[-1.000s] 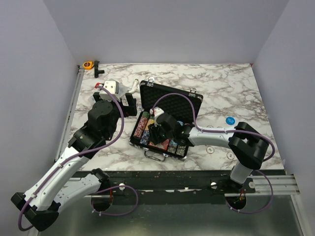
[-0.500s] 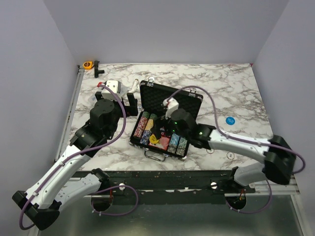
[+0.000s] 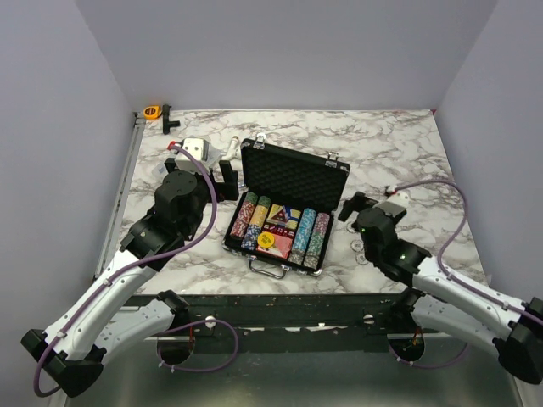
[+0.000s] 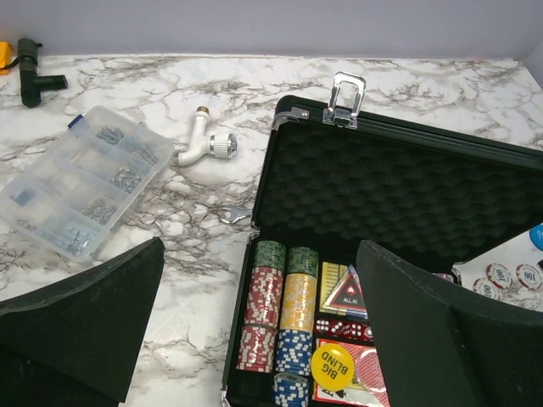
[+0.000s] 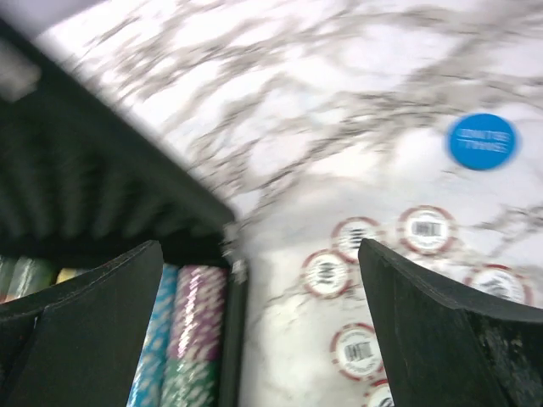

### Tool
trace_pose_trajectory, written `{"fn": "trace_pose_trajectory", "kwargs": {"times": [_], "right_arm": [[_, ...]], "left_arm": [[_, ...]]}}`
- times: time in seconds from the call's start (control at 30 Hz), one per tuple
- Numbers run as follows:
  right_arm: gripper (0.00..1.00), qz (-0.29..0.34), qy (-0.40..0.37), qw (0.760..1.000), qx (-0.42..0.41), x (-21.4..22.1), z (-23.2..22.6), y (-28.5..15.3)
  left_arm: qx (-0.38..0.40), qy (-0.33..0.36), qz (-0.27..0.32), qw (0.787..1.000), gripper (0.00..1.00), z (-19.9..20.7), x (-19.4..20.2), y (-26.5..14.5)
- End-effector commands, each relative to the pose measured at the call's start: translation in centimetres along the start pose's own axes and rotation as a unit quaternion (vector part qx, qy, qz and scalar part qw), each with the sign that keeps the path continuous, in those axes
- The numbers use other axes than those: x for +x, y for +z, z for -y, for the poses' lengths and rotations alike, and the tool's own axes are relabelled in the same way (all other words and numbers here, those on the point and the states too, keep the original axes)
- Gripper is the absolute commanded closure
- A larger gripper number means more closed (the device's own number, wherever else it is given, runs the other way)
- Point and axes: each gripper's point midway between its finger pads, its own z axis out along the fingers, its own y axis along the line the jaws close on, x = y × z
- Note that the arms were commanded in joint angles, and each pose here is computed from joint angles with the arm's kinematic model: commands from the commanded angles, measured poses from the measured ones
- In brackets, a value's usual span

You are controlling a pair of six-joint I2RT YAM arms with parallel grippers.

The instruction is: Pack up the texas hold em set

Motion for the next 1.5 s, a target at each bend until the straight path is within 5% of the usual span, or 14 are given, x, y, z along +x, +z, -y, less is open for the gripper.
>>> {"fn": "trace_pose_trajectory", "kwargs": {"times": [0.0, 0.17, 0.27, 0.4, 0.53, 0.9, 1.03, 1.47], "right_arm": [[0.0, 0.019, 0.109, 0.988, 0.107, -0.3, 6.7, 0.5], [0.02, -0.002, 0.168, 0.971, 0.168, -0.8, 11.4, 2.6], [0.02, -0.078, 0.19, 0.96, 0.188, 0.0, 13.5, 5.4], [0.0, -0.194, 0.221, 0.917, 0.271, 2.9, 18.1, 8.2], [0.0, -0.239, 0.21, 0.9, 0.297, 3.8, 19.2, 10.1], [0.03, -0.285, 0.185, 0.852, 0.398, 4.9, 21.8, 10.9], [0.27, -0.298, 0.177, 0.848, 0.401, 4.9, 21.8, 11.7], [0.33, -0.322, 0.179, 0.839, 0.4, 6.5, 21.8, 12.4]], "left_arm": [[0.017, -0.013, 0.01, 1.0, 0.05, 0.6, -1.0, -0.3], [0.021, -0.017, 0.011, 1.0, 0.05, 0.7, -1.1, -0.5], [0.026, -0.019, 0.013, 0.999, 0.05, 0.9, -1.3, -0.7], [0.028, -0.023, 0.015, 0.999, 0.05, 0.9, -1.5, -1.0], [0.031, -0.026, 0.022, 0.999, 0.05, 0.8, -1.8, -1.3], [0.033, -0.026, 0.024, 0.999, 0.05, 0.9, -2.0, -1.5], [0.033, -0.025, 0.022, 0.999, 0.05, 0.9, -1.9, -1.4], [0.034, -0.024, 0.019, 0.999, 0.05, 1.0, -1.8, -1.3]]}}
